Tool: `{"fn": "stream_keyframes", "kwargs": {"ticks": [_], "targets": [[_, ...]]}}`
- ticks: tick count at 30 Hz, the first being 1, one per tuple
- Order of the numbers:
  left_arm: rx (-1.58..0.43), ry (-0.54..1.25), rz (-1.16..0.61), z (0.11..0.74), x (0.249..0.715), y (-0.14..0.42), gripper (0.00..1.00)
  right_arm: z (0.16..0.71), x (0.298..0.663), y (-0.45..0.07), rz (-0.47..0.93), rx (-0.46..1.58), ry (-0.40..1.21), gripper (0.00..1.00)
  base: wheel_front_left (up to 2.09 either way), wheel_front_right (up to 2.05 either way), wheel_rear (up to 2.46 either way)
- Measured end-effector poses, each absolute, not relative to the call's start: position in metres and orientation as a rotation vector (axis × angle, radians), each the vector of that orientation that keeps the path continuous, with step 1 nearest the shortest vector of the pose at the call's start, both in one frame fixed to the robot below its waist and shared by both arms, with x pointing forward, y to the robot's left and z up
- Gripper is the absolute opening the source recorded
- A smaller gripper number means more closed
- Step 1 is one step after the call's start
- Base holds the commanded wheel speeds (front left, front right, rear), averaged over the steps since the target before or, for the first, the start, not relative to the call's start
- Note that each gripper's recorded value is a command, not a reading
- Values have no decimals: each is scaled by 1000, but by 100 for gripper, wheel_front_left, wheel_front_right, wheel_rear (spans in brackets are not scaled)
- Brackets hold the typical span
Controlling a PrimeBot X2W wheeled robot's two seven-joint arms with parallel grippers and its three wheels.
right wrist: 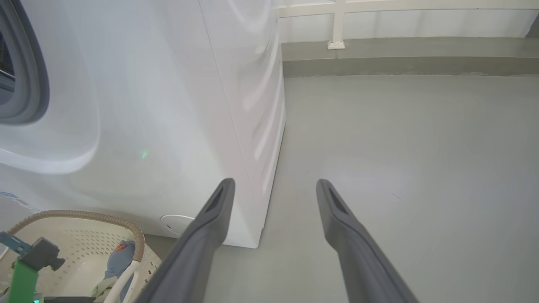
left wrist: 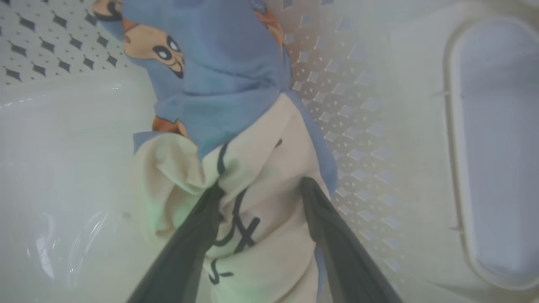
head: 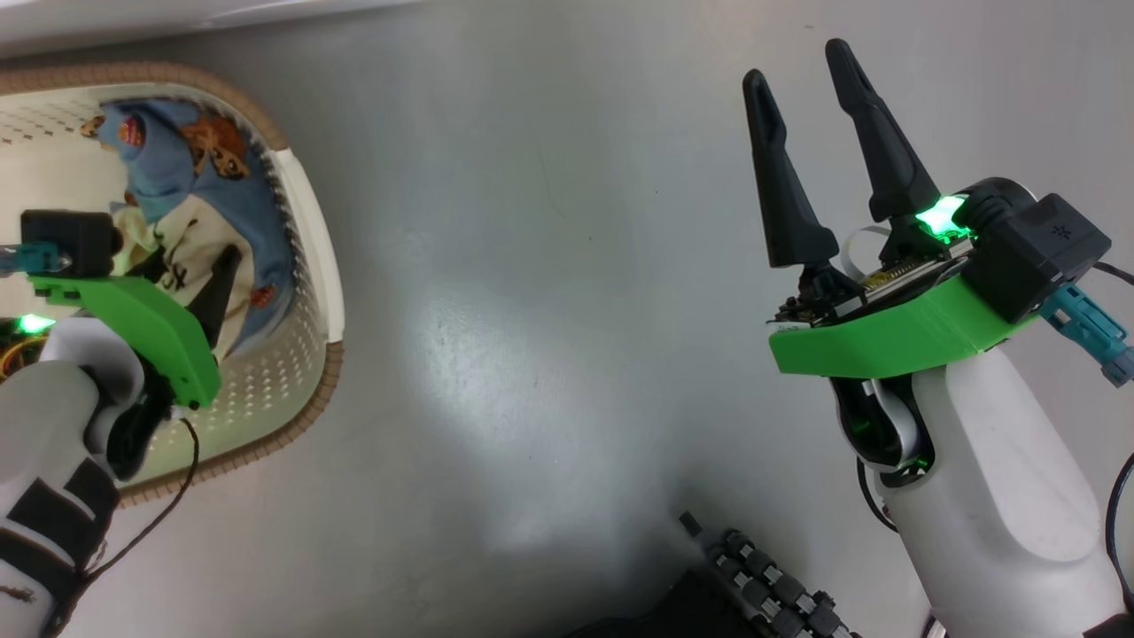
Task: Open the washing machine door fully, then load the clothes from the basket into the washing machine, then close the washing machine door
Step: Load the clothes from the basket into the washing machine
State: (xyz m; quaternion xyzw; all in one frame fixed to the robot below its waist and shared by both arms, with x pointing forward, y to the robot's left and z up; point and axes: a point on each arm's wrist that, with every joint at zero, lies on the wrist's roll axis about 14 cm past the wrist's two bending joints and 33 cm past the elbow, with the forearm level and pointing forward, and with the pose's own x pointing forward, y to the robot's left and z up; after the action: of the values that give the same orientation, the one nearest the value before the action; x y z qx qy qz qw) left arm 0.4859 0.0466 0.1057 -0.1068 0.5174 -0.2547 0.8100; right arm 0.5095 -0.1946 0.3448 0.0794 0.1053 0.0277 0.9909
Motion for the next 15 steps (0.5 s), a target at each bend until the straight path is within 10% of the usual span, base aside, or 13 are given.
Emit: {"fn": "stream_keyframes", "kwargs": {"ticks": [1, 3, 15], "targets": [[-226, 1103, -550, 106, 486, 45, 45, 345, 509, -194, 56, 159, 211, 100, 0, 0, 0], [-222, 1097, -560, 107, 487, 43, 0, 345, 509, -194, 58, 159, 211, 100, 0, 0, 0], [-288, 991, -484, 136, 501, 47, 0, 364, 512, -193, 61, 157, 171, 100, 0, 0, 0]]}}
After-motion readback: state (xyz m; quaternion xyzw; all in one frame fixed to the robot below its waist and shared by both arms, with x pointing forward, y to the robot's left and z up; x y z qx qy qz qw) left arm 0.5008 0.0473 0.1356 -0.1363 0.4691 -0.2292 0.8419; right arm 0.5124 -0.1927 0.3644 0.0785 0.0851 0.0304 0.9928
